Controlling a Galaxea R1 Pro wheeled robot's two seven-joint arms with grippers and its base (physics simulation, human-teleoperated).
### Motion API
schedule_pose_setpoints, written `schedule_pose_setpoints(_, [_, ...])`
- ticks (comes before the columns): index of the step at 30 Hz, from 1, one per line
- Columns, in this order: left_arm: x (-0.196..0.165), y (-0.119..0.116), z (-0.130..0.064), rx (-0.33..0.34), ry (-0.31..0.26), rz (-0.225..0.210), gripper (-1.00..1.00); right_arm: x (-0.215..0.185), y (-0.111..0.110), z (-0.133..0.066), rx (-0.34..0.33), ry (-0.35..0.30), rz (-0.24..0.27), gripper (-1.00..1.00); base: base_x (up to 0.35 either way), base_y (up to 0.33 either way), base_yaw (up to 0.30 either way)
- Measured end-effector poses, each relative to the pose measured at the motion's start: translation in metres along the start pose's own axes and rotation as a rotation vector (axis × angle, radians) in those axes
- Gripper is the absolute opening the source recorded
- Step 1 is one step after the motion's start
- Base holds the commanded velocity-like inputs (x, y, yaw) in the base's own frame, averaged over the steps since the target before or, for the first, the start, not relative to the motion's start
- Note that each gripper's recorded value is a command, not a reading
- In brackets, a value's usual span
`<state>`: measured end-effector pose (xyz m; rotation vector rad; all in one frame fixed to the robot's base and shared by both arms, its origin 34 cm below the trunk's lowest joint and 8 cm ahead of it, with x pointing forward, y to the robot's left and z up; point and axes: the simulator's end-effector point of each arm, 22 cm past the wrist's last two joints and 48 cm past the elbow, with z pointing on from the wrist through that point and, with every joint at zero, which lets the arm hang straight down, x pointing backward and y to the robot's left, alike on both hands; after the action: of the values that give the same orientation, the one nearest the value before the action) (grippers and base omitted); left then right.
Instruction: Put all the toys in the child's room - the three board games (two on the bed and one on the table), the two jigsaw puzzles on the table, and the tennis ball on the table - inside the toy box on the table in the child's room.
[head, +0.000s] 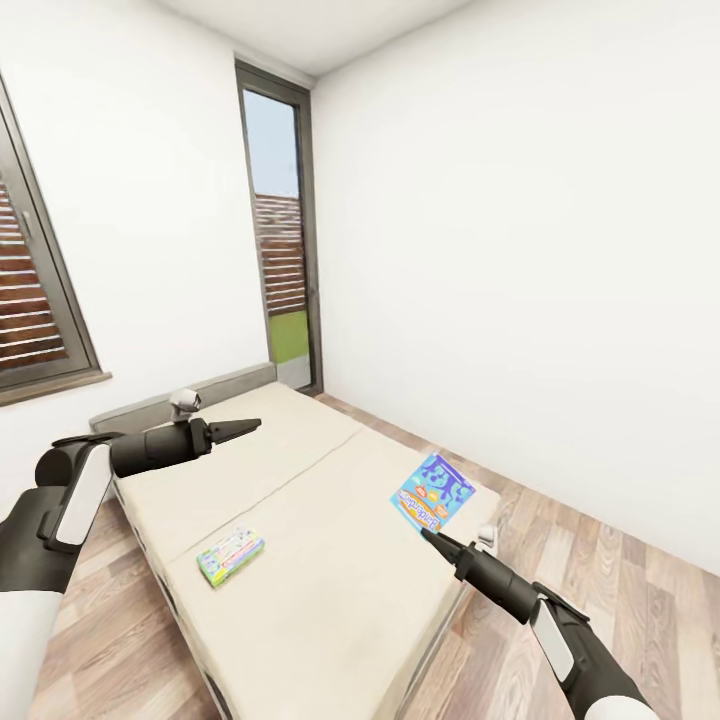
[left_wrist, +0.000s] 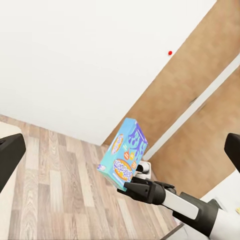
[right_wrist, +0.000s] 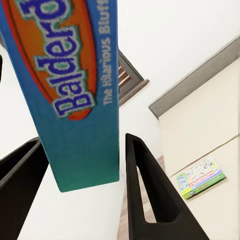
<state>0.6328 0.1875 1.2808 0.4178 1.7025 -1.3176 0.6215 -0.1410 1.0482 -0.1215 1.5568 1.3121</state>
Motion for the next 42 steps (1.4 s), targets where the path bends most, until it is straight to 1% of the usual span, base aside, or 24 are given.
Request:
schedule_pose_setpoints(23, [-0.0001,0.0002,-0.0003,0.0,0.0,0.0,1.0,0.0001,0.0001,0.0003,0.0,0.0,0.0,-1.0,0.004,-0.095,0.0])
schedule_pose_setpoints(35, [0.0006,0.0005,-0.0004,0.0,0.001,-0.001,1.0,0.0012,0.0011,0.0015,-0.003,-0.001,0.002,-1.0,0.0,-0.157,0.0])
schedule_pose_setpoints(42, [0.0007,0.0004,-0.0002,0.0,0.001,-0.002,1.0,0.0015,0.0014,0.002,-0.003,0.0,0.002,-1.0,0.0,-0.269,0.0])
